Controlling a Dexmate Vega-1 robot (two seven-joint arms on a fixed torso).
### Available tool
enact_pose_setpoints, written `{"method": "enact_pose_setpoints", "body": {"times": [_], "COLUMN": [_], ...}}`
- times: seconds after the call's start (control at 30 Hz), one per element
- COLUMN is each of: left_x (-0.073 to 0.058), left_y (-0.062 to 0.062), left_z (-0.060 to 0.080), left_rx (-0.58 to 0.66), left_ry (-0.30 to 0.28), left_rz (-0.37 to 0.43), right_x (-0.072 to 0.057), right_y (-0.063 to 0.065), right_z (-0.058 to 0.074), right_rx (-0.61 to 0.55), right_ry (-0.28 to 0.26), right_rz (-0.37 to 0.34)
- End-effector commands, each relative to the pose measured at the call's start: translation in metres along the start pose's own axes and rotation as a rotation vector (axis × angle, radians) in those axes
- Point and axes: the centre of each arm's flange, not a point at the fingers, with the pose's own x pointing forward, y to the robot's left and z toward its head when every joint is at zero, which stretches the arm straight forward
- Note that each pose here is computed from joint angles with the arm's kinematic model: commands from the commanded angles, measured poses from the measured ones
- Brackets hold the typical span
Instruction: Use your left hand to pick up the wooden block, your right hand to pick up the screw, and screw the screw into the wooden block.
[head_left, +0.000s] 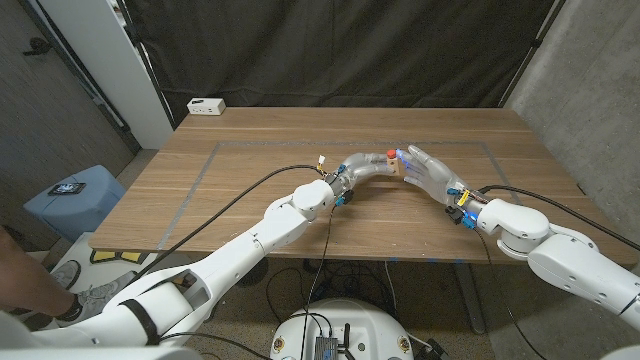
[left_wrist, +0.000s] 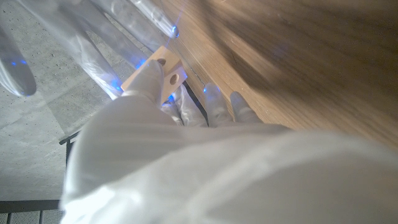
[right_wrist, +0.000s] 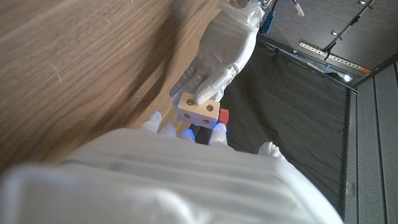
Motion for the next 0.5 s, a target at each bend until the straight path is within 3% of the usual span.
{"method": "enact_pose_setpoints", "body": {"times": [0.03, 0.5], "left_x": [0.0005, 0.0021], "left_y": [0.0011, 0.0036], "left_z": [-0.0019, -0.0006], "left_rx": [-0.002, 0.006], "left_ry": [0.004, 0.004], "left_rz": [-0.003, -0.007], "right_x": [-0.0037, -0.0065], "right_y": [0.0032, 0.0068], "right_z": [0.0023, 0.0041], "right_rx": [0.001, 0.007], "right_ry": [0.009, 0.014], "right_rz": [0.004, 0.031]}}
